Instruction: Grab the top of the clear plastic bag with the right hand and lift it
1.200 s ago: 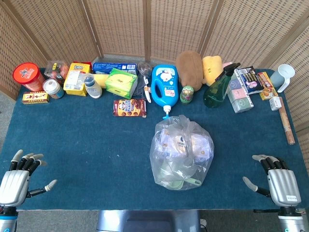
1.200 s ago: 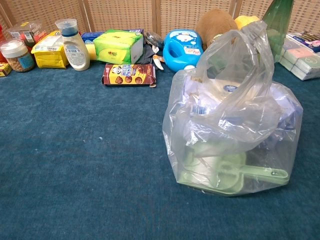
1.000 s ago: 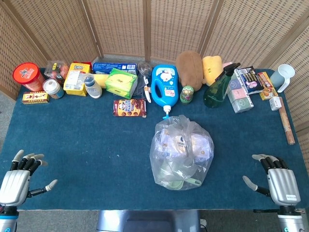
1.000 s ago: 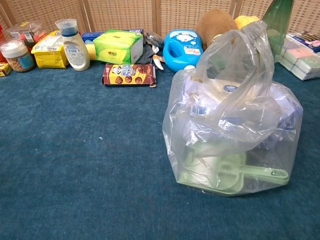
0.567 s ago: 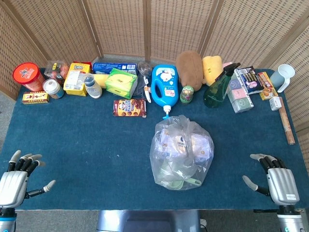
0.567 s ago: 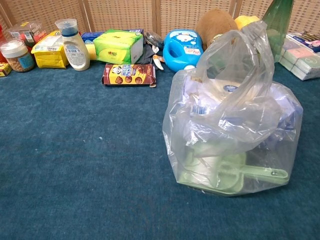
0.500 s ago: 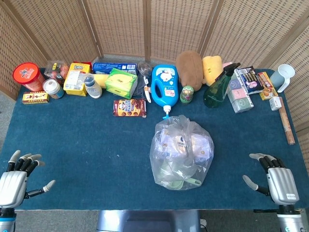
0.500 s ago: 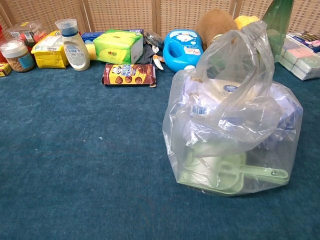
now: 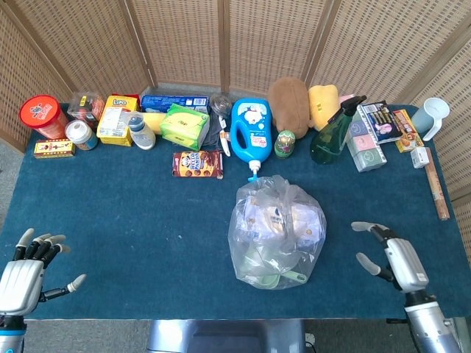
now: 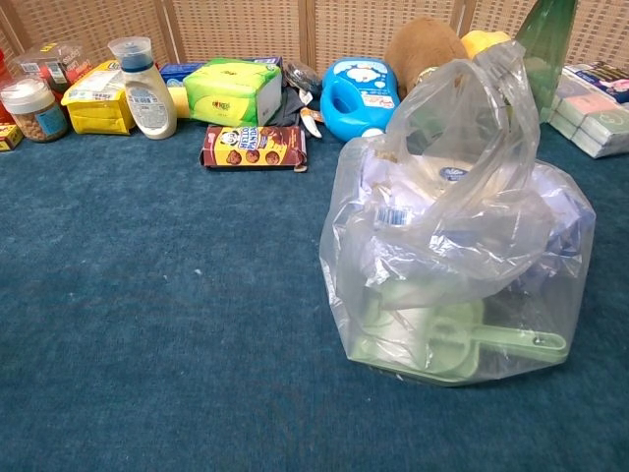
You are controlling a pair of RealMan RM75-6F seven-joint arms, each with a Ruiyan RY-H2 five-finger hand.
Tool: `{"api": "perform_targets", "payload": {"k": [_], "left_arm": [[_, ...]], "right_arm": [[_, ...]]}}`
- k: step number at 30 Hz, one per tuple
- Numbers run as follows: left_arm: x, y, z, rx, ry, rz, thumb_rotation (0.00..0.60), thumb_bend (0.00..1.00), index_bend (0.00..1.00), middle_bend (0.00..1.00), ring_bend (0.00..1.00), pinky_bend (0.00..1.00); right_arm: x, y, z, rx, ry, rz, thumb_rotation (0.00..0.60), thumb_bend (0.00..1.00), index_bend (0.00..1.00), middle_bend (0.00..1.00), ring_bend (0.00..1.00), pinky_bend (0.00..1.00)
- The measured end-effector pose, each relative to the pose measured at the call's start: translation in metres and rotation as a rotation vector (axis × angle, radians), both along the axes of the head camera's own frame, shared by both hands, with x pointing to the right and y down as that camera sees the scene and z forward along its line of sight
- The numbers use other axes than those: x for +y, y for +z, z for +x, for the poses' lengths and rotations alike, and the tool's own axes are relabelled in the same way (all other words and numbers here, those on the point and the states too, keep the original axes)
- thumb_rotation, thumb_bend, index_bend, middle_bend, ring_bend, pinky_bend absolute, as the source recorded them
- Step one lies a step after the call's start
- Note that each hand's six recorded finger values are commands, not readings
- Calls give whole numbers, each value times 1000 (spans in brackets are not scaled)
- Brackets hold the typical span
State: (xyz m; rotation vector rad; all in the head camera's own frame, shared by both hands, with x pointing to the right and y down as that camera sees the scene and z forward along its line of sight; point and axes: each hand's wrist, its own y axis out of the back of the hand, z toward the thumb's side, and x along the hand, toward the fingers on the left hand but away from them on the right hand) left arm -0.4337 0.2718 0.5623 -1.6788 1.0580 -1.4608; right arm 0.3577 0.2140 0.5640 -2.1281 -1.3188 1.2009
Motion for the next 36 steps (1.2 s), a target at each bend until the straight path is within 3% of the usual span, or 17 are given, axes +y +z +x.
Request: {"api": "perform_targets", "payload": {"k": [16, 36], "left_arm": [[1, 14, -9, 3, -19, -32, 76, 140, 368, 267, 184, 39], [8, 30, -26, 16, -58, -63, 73, 139, 368, 267, 184, 39]], "right_arm": [[-27, 30, -62, -108, -103, -86, 0, 232, 238, 293, 243, 238], [-48, 23, -145, -389, -117, -225, 0, 225, 238, 296, 250, 240]]}}
